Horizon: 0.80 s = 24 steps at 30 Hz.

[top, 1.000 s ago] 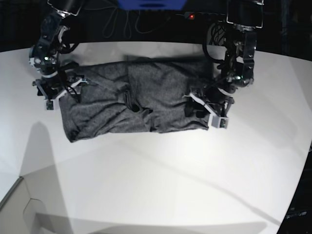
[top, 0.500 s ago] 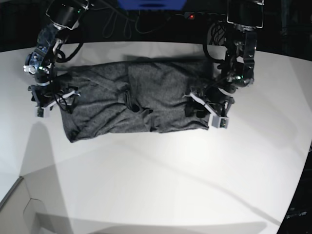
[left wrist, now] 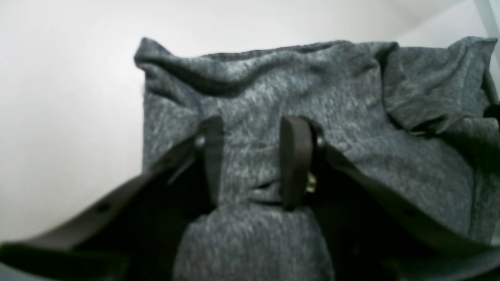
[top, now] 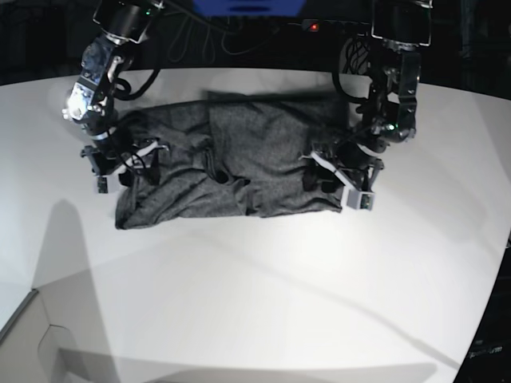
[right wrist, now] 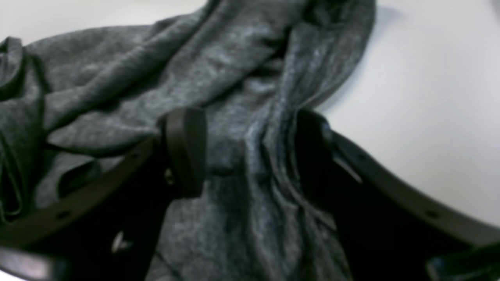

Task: Layout the t-shirt on the table in an organized manner, then fold the t-shirt properly
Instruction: 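Grasp the strip's other end with the right gripper, then fold the held end over onto the left gripper's side with the right gripper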

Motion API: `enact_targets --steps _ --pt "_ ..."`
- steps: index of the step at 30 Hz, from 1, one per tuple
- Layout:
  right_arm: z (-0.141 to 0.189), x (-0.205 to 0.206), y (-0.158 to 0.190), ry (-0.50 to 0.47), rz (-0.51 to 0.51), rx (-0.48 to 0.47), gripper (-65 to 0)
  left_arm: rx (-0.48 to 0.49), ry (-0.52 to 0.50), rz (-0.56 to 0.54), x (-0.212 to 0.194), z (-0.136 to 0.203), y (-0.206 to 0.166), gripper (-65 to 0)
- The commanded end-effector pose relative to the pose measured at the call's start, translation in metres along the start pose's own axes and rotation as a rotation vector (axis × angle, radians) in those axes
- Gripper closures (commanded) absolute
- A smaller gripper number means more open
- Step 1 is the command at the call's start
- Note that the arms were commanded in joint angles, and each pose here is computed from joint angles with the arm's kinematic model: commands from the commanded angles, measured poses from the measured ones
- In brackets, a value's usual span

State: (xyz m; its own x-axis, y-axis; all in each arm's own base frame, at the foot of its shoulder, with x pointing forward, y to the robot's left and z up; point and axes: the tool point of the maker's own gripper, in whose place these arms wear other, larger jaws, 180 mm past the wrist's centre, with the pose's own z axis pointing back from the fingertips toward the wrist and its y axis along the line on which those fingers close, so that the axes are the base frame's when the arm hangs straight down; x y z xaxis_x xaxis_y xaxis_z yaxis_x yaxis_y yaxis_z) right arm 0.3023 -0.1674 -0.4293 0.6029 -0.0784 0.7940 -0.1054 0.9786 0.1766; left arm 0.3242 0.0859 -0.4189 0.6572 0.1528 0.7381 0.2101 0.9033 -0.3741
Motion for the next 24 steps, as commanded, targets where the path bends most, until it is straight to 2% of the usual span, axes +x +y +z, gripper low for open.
enact_targets --steps 1,3,5,7,11,18,22,24 --pt "0.000 -0.007 0.002 0.045 0.017 0.009 -31.3 -0.004 -0.025 -0.010 0.011 0.001 -0.001 -23.8" --pt "0.000 -0.007 0.002 0.044 0.016 0.010 -30.8 -0.004 -0.025 -0.010 0.011 0.001 -0.001 -23.8" --pt "-0.001 -0.005 0.003 0.042 0.016 0.012 -27.3 -0.004 -0.025 -0.010 0.011 0.001 -0.001 -23.8" --pt "-0.002 -0.005 0.006 0.043 0.022 0.020 -20.2 -0.004 -0.025 -0.009 0.011 0.001 -0.001 -23.8" --pt "-0.004 -0.003 0.011 0.041 0.033 0.032 0.0 -0.006 -0.026 -0.006 0.011 0.001 -0.001 -23.8" --pt "0.025 0.050 0.020 -0.118 0.102 0.013 0.0 -0.006 -0.027 -0.008 0.012 0.000 -0.002 -23.8" --pt "0.044 0.071 0.058 -0.177 0.217 0.077 0.0 -0.007 -0.027 -0.007 0.011 0.000 -0.002 -23.8" --pt "0.057 0.081 0.090 -0.212 0.281 0.139 0.0 -0.005 -0.026 -0.007 0.011 0.001 -0.002 -23.8"
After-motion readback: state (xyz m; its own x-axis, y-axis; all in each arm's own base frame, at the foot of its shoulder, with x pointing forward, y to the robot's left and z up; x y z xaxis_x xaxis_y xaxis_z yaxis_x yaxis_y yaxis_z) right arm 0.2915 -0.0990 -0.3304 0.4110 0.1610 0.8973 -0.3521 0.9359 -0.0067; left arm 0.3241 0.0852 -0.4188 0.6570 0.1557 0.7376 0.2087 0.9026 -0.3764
